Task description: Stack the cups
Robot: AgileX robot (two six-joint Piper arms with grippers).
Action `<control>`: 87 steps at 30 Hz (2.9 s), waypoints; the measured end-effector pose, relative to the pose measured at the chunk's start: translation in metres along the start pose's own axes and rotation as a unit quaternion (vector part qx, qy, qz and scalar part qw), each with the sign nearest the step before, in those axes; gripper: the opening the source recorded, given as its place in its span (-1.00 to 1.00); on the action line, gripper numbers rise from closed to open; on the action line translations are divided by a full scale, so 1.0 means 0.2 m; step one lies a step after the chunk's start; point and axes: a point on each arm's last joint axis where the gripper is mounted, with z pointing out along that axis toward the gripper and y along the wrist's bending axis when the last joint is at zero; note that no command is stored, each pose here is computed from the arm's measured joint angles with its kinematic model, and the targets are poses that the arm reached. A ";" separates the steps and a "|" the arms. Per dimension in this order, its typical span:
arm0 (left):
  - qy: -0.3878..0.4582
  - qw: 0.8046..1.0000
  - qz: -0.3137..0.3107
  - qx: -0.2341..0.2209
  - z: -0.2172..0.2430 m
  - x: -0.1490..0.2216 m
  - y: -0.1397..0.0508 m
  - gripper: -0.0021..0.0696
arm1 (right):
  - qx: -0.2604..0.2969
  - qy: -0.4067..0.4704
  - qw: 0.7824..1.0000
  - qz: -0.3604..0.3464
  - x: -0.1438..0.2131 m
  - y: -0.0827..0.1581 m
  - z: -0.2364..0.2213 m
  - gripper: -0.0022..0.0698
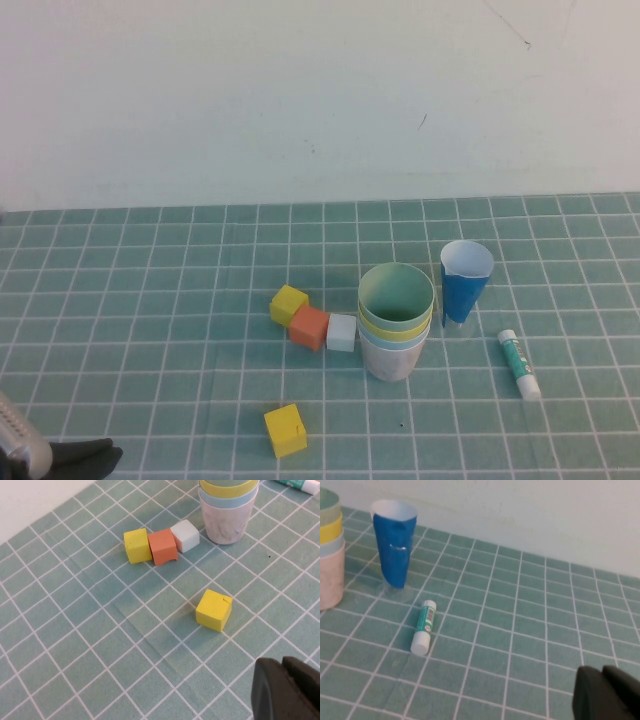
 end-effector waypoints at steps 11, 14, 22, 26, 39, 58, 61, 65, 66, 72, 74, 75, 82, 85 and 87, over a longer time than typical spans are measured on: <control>0.000 1.000 0.001 0.000 0.00 0.00 0.00 -0.95 | 0.001 0.004 1.000 0.014 0.00 0.00 0.00 -0.89; 0.000 1.000 0.001 0.000 0.00 0.00 0.00 -0.95 | 0.001 0.004 1.000 0.014 0.00 0.00 0.00 -0.89; 0.000 1.000 0.001 0.000 0.00 0.00 0.00 -0.95 | 0.001 0.005 1.000 0.014 0.00 0.00 0.00 -0.89; 0.000 1.000 0.001 0.000 0.00 0.00 0.00 -0.95 | 0.001 0.005 1.000 0.014 0.00 0.00 0.00 -0.89; -0.151 0.984 0.034 -0.090 0.02 0.27 -0.01 -0.95 | 0.001 0.004 1.000 0.014 0.00 0.00 0.00 -0.89; -0.142 0.946 -0.195 -0.215 0.06 0.58 0.03 -0.95 | 0.001 0.004 1.000 0.014 0.00 0.00 0.00 -0.89; -0.141 0.944 -0.193 -0.226 0.07 0.59 0.03 -0.95 | 0.001 0.005 1.000 0.014 0.00 0.00 0.00 -0.89; -0.140 0.940 -0.199 -0.240 0.07 0.60 0.04 -0.95 | 0.001 0.005 1.000 0.009 0.00 0.00 0.00 -0.89; -0.139 0.938 -0.200 -0.245 0.06 0.60 0.04 -0.95 | 0.001 0.005 1.000 0.009 0.00 0.00 0.00 -0.89; -0.138 0.935 -0.204 -0.255 0.06 0.60 0.05 -0.95 | 0.001 0.005 1.000 0.008 0.00 0.00 0.00 -0.89; -0.138 0.935 -0.203 -0.256 0.06 0.60 0.05 -0.95 | 0.001 0.005 1.000 0.007 0.00 0.00 0.00 -0.89; -0.138 0.935 -0.203 -0.256 0.06 0.60 0.05 -0.95 | 0.001 0.005 1.000 0.007 0.00 0.00 0.00 -0.89; -0.138 0.935 -0.203 -0.256 0.06 0.60 0.05 -0.95 | 0.001 0.005 1.000 0.006 0.00 0.00 0.00 -0.89; -0.138 0.935 -0.203 -0.256 0.06 0.60 0.05 -0.95 | 0.001 0.005 1.000 0.004 0.00 0.00 0.00 -0.89; -0.138 0.935 -0.203 -0.256 0.06 0.60 0.05 -0.95 | 0.001 0.005 1.000 0.004 0.00 0.00 0.00 -0.89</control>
